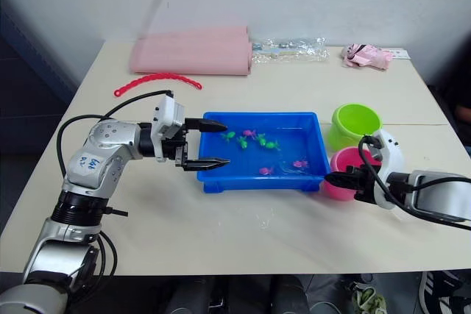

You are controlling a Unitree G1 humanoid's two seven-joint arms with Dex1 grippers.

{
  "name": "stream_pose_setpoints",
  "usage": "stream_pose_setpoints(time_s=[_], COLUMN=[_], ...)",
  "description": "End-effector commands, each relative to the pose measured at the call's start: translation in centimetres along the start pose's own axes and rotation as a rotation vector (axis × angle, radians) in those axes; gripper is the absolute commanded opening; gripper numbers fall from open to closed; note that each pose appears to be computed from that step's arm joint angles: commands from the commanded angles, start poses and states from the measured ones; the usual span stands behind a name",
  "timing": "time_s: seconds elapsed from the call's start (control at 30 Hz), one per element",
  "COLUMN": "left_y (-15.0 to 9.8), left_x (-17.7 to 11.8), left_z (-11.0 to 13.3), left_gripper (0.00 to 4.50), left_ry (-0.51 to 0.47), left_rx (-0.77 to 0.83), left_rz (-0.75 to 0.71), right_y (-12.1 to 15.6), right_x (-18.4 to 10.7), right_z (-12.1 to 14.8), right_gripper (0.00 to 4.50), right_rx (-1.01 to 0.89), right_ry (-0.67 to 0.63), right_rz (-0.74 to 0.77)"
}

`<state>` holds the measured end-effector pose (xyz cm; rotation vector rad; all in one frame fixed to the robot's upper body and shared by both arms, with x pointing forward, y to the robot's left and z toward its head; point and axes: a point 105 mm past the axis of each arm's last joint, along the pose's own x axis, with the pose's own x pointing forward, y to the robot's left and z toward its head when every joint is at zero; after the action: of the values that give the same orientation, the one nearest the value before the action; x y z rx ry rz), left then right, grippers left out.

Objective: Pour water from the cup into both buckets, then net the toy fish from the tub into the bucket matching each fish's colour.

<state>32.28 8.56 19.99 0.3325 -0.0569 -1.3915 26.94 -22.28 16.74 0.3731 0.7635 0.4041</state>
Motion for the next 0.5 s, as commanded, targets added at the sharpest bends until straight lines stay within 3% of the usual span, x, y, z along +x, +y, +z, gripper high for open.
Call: stream_pose_setpoints(time_s=[0.03,0.4,0.5], left_y=[0.0,0.6,0.9], left_x=[-0.1,0.1,0.1], left_z=[1.0,1.4,1.5], left_gripper=[4.47,4.47,4.47], left_ry=[-0.016,-0.016,-0.013], left_rx=[0.044,0.050,0.054], left_rz=[0.001,0.001,0.003], right_y=[1.3,1.2,0.6], right_x=[-0.5,1.3,1.7], right_z=[0.6,1.4,1.0], right_gripper=[0.00,0.00,0.00], right_rx=[-0.104,-0.565,-0.605], right_ry=[-0.025,-0.194,-0.227], right_rz=[-0.018,-0.164,-0.181])
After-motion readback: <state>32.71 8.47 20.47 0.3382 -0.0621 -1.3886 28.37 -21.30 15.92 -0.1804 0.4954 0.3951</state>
